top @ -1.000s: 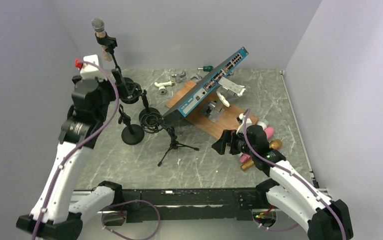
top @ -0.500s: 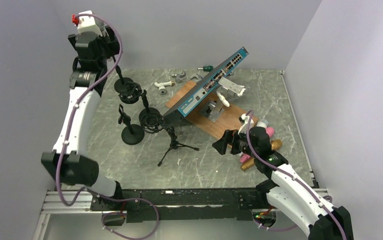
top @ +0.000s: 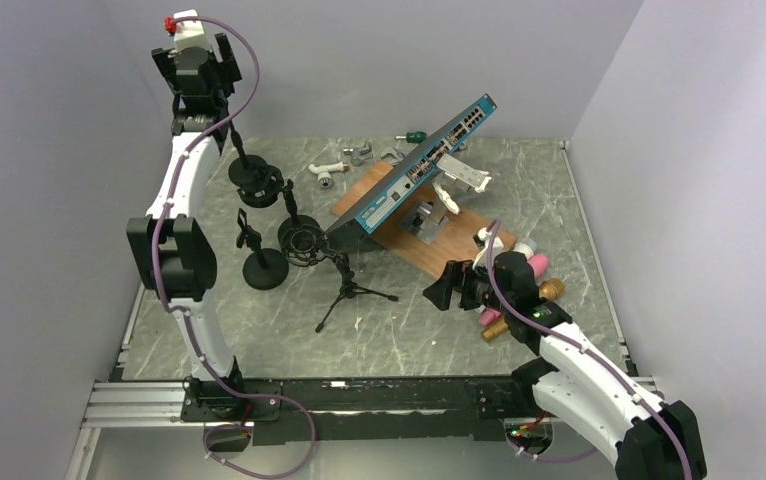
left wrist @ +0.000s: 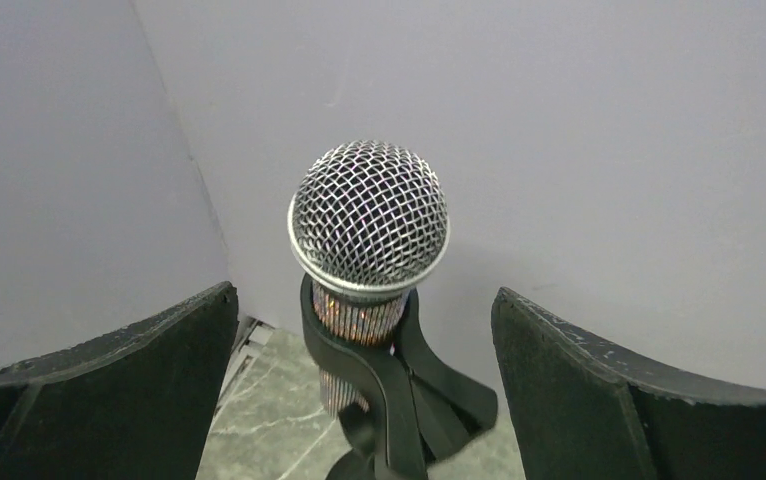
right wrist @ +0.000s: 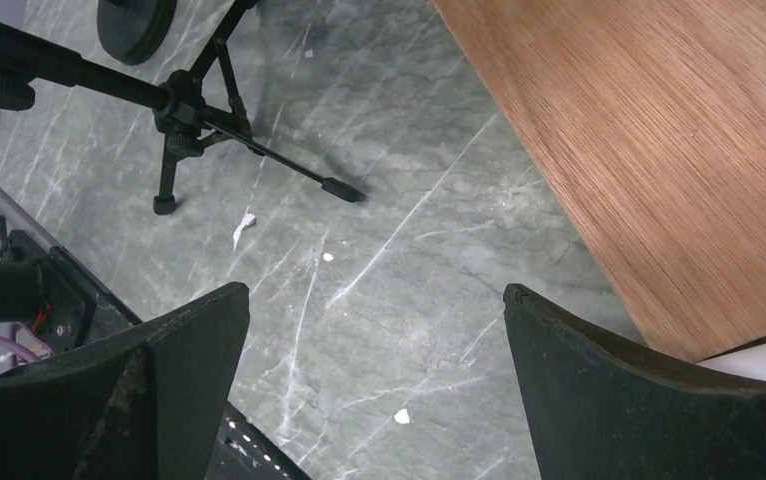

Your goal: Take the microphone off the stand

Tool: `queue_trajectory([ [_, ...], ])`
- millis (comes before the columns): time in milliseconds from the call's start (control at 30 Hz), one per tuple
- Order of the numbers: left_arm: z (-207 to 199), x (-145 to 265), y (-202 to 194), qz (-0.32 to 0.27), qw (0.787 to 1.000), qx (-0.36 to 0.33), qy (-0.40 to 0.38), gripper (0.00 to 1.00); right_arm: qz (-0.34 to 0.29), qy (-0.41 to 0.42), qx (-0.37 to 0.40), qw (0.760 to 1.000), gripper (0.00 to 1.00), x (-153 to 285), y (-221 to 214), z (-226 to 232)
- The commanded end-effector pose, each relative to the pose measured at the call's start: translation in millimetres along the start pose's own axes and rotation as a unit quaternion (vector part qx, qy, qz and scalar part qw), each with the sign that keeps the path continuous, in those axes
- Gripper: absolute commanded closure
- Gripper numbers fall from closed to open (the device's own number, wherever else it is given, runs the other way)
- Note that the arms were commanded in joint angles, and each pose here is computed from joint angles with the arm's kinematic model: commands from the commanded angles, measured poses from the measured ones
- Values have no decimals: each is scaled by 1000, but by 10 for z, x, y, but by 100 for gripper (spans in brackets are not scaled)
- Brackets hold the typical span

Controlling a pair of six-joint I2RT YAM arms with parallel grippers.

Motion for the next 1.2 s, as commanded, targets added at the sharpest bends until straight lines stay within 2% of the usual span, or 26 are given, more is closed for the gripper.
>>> queue_trajectory([
  [0,51,-255,246,-81,996,28,-3,1,-19,17,17,1000,0,-22,103,59],
  [67,59,-317,179,-84,996,22,2,7,-16,16,15,1000,0,-43,93,50],
  [133,77,-356,123,-81,997,14,13,18,-9,13,14,1000,0,-61,88,39],
  [200,119,-364,127,-81,996,3,30,45,-4,9,13,1000,0,-73,86,31],
  [233,141,-358,138,-83,996,3,38,52,-3,7,12,1000,0,-80,81,23],
  [267,170,-348,162,-84,995,-10,45,58,-2,6,11,1000,0,-87,78,19],
  [433,240,-208,372,-99,993,-27,58,71,0,0,10,1000,0,-100,76,2],
  [567,364,58,604,-122,988,-35,84,96,-2,4,11,1000,0,-97,76,11],
  [600,406,149,648,-126,987,-35,98,100,-2,5,11,1000,0,-93,75,12],
  [767,727,729,800,-148,967,-56,199,100,-5,9,11,1000,0,-78,72,26],
  [867,817,1142,829,-155,961,-45,224,100,-9,19,11,1000,0,-52,71,53],
  [1000,959,1589,770,-129,949,-55,282,100,-11,23,9,1000,0,-44,54,56],
  [1167,919,2134,642,-89,937,-100,321,100,10,21,3,1000,0,-85,28,45],
])
Point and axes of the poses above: each gripper's point midway between its finger pads, its own x axis back along the fingers, its own z axis along the line the jaws close on, y = z × x, the point moved 6 cm from there along x, back along the fingers, and after that the axes turned 1 degree about x, right-handed, at the moved point
